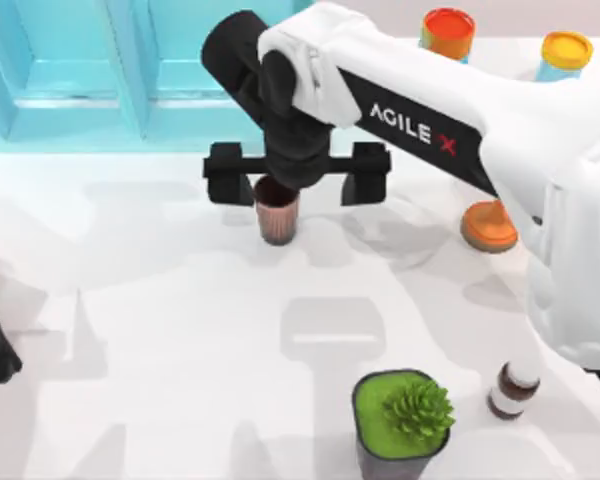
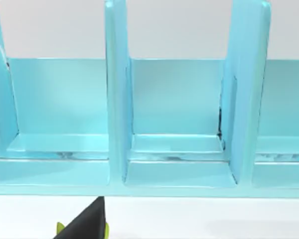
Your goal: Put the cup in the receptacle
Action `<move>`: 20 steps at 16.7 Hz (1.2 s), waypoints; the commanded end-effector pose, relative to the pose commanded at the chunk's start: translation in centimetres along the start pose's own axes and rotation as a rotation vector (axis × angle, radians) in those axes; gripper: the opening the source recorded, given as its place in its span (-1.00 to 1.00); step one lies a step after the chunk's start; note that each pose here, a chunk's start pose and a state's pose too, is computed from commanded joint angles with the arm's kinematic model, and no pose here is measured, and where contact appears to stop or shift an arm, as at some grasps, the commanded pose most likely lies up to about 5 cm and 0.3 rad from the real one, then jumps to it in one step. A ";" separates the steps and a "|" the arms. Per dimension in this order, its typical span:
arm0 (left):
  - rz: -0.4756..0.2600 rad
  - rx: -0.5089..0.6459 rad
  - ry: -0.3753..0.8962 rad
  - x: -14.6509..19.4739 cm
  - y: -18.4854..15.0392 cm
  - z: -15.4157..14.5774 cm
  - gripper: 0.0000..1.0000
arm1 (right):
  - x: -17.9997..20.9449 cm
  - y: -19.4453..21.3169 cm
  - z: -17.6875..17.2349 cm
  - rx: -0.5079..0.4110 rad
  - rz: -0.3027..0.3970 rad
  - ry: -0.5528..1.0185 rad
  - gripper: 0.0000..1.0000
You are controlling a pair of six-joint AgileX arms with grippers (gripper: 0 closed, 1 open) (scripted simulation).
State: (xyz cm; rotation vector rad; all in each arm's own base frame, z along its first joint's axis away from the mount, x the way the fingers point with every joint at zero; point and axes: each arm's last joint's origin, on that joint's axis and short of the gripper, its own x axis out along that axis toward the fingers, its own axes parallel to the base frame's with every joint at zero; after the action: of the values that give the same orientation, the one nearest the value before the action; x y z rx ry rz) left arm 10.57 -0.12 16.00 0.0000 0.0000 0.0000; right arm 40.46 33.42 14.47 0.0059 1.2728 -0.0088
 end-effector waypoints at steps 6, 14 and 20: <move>0.000 0.000 0.000 0.0 0.0 0.0 1.00 | 0.1 0.0 0.0 0.000 0.000 0.000 0.70; 0.000 0.000 0.000 0.0 0.0 0.0 1.00 | 0.1 0.0 0.0 0.000 0.000 0.000 -0.51; 0.000 0.000 0.000 0.0 0.0 0.0 1.00 | 0.1 0.0 0.0 0.000 0.000 0.000 -1.00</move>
State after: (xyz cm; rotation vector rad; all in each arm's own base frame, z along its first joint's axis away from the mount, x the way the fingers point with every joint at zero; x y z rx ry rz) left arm 10.57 -0.12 16.00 0.0000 0.0000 0.0000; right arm 40.48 33.41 14.37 0.0061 1.2726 -0.0088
